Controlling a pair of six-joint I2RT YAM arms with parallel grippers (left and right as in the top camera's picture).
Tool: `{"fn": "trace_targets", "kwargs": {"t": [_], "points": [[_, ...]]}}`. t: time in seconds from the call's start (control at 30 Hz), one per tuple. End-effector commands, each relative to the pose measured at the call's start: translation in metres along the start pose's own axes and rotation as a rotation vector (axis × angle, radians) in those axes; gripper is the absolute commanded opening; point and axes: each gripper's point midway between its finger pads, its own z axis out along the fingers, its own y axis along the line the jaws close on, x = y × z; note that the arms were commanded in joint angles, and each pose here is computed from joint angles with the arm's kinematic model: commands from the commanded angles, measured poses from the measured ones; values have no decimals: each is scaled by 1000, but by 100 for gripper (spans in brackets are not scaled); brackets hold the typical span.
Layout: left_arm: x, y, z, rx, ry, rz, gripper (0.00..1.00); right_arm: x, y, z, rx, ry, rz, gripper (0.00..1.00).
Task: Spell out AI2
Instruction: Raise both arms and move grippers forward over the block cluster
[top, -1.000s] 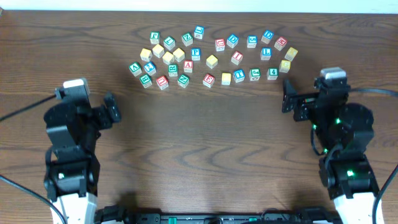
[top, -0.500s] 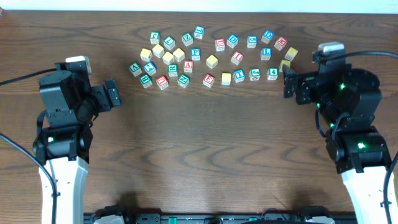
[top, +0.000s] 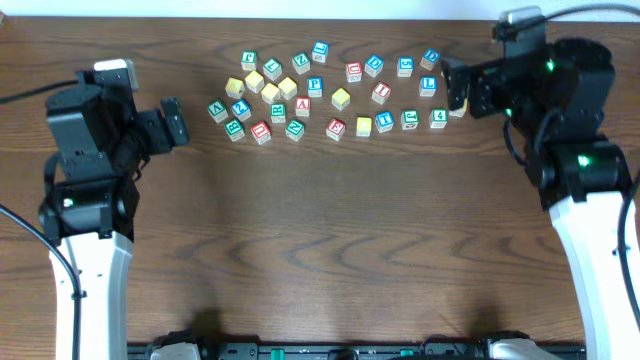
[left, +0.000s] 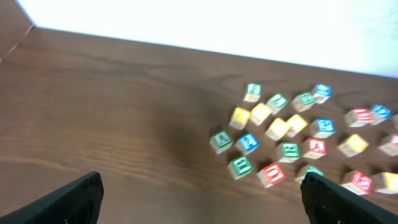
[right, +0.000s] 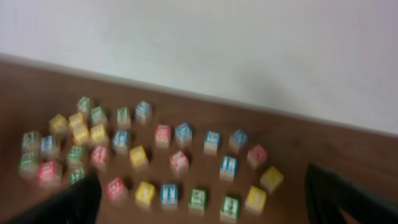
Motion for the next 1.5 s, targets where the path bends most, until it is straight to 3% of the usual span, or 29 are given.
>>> {"fn": "trace_targets", "kwargs": {"t": [0.0, 0.23, 0.7, 1.3, 1.47], "points": [[-24, -18, -1, 93, -25, -14, 100, -11, 7, 14, -76, 17, -4, 99], [-38, -17, 23, 92, 81, -28, 100, -16, 16, 47, -180, 141, 38, 99], [-15, -42, 54, 131, 436, 13, 100, 45, 18, 77, -225, 484, 154, 99], [-3, -55, 48, 169, 487, 10, 100, 47, 26, 81, -238, 493, 145, 99], [1, -57, 51, 155, 503, -71, 98, 54, 29, 82, -214, 522, 153, 95]]}}
